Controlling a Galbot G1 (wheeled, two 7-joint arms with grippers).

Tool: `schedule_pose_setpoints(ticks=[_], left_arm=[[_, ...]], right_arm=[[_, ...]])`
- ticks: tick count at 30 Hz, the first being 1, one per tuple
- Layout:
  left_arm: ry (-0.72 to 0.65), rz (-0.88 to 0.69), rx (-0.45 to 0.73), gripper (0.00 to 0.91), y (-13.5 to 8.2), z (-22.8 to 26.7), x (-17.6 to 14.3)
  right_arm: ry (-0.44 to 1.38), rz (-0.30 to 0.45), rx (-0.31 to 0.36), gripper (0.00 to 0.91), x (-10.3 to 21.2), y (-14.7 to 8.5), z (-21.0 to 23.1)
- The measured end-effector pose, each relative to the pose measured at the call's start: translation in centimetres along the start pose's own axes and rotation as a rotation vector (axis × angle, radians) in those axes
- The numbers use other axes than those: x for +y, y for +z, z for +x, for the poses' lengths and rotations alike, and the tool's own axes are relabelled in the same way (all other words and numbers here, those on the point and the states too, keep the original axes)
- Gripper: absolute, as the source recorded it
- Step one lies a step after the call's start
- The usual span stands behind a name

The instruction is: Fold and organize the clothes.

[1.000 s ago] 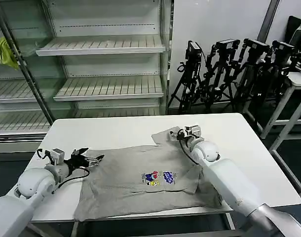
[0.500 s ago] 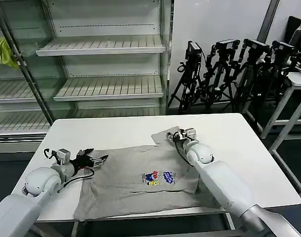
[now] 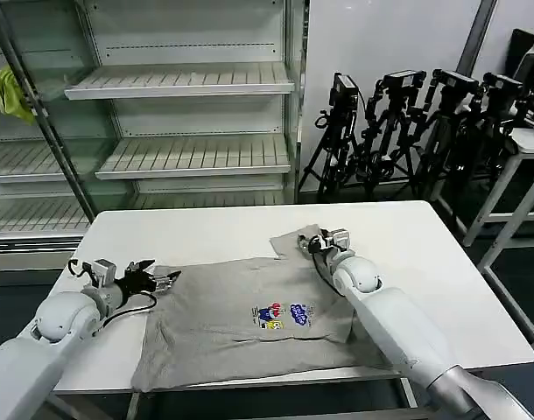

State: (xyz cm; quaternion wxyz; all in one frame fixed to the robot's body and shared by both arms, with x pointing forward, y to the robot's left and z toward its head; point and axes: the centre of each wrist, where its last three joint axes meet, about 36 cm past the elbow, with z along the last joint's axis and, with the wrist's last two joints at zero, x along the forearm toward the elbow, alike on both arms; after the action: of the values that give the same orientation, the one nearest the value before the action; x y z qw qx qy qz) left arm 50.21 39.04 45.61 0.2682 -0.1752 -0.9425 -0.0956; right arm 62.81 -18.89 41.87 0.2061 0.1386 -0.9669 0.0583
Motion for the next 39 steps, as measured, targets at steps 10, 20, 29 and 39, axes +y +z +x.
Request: schedule_pose_setpoints(ticks=[10, 20, 29, 39], left_arm=[[-0.009, -0.001, 0.008, 0.433, 0.5, -0.5, 0.7], [-0.008, -0.009, 0.014, 0.262, 0.8, -0.2, 0.8], [-0.008, -0.014, 0.008, 0.262, 0.8, 0.1, 0.6], [-0.001, -0.014, -0.023, 0.111, 0.4, 0.6, 0.1]], right_arm=[[0.009, 0.004, 0.01, 0.01, -0.5, 0.3, 0.2], [0.005, 0.009, 0.012, 0.0, -0.6, 0.9, 0.5], [0.008, 0.018, 0.005, 0.0, -0.7, 1.2, 0.8], [0.003, 0.024, -0.017, 0.0, -0.7, 1.0, 1.0]])
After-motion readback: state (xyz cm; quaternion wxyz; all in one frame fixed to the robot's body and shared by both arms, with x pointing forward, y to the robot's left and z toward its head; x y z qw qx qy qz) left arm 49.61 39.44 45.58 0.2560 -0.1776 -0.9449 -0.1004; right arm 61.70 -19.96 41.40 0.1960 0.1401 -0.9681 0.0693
